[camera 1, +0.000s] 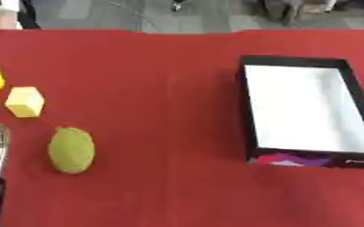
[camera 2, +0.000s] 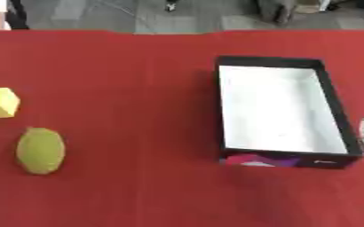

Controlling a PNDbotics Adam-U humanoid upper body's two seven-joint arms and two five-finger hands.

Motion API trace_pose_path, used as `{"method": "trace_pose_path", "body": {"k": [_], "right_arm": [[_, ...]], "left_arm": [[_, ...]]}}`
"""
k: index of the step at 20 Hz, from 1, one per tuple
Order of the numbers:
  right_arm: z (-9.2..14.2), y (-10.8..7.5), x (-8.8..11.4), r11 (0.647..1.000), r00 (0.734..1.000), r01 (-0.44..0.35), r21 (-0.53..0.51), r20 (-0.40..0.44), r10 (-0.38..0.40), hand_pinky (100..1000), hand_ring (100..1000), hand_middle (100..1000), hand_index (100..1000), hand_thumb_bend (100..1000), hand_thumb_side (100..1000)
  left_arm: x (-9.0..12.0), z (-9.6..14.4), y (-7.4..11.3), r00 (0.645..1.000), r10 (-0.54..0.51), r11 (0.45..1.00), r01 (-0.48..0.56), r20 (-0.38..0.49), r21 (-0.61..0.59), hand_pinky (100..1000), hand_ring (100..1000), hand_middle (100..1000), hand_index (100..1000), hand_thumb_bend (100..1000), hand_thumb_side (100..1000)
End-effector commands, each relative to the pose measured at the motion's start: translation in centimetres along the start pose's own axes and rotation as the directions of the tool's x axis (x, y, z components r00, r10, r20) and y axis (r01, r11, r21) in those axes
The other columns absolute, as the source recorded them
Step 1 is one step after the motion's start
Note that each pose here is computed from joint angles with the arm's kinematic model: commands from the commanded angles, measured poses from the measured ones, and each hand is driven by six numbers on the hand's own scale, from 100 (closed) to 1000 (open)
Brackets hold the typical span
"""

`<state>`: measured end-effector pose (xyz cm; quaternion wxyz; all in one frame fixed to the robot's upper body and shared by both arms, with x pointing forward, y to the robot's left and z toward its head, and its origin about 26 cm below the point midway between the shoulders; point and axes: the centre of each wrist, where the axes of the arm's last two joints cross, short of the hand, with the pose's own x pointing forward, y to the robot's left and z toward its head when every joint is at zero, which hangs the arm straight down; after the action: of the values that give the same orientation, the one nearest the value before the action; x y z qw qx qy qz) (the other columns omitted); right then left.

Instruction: Pick up the objects with one hand, pass them to the other hand, and then place them into the box on the other side of the table.

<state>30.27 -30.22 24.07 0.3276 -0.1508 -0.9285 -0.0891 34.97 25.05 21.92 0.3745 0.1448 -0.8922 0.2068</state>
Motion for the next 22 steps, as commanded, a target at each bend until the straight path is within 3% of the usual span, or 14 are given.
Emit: {"method": "trace_pose_path", "body": {"k": [1,10,14,17,22], "right_arm": [[-0.7,-0.3,1.0,1.0,0.999,-0.009,0.007,0.04,0.009,1000,1000,890,1000,100,586],[-0.7,-0.4,1.0,1.0,1.0,-0.008,0.03,0.03,0.008,1000,1000,885,1000,100,584],[-0.6,-0.5,0.9,1.0,1.0,-0.013,0.024,0.022,0.013,1000,1000,885,1000,100,583],[-0.5,-0.6,0.9,0.999,1.0,-0.019,0.028,0.022,0.019,1000,1000,886,1000,100,581],[-0.4,-0.7,0.7,0.999,0.999,-0.035,0.04,0.017,0.034,1000,1000,886,1000,100,579]], "left_arm": [[0.5,-0.3,0.0,0.999,-0.027,1.0,0.027,0.021,-0.012,673,714,683,924,262,823],[0.7,-0.3,-0.1,0.997,-0.081,0.995,0.081,-0.001,-0.06,671,711,674,924,256,811],[1.8,-1.8,-0.2,0.986,-0.151,0.988,0.153,0.068,-0.021,677,715,660,915,266,760],[3.4,-4.8,-0.5,0.933,-0.337,0.94,0.34,0.123,-0.007,691,726,661,917,273,710],[4.9,-11.0,-1.0,0.763,-0.643,0.762,0.646,0.062,-0.043,723,746,668,920,283,651]]}}
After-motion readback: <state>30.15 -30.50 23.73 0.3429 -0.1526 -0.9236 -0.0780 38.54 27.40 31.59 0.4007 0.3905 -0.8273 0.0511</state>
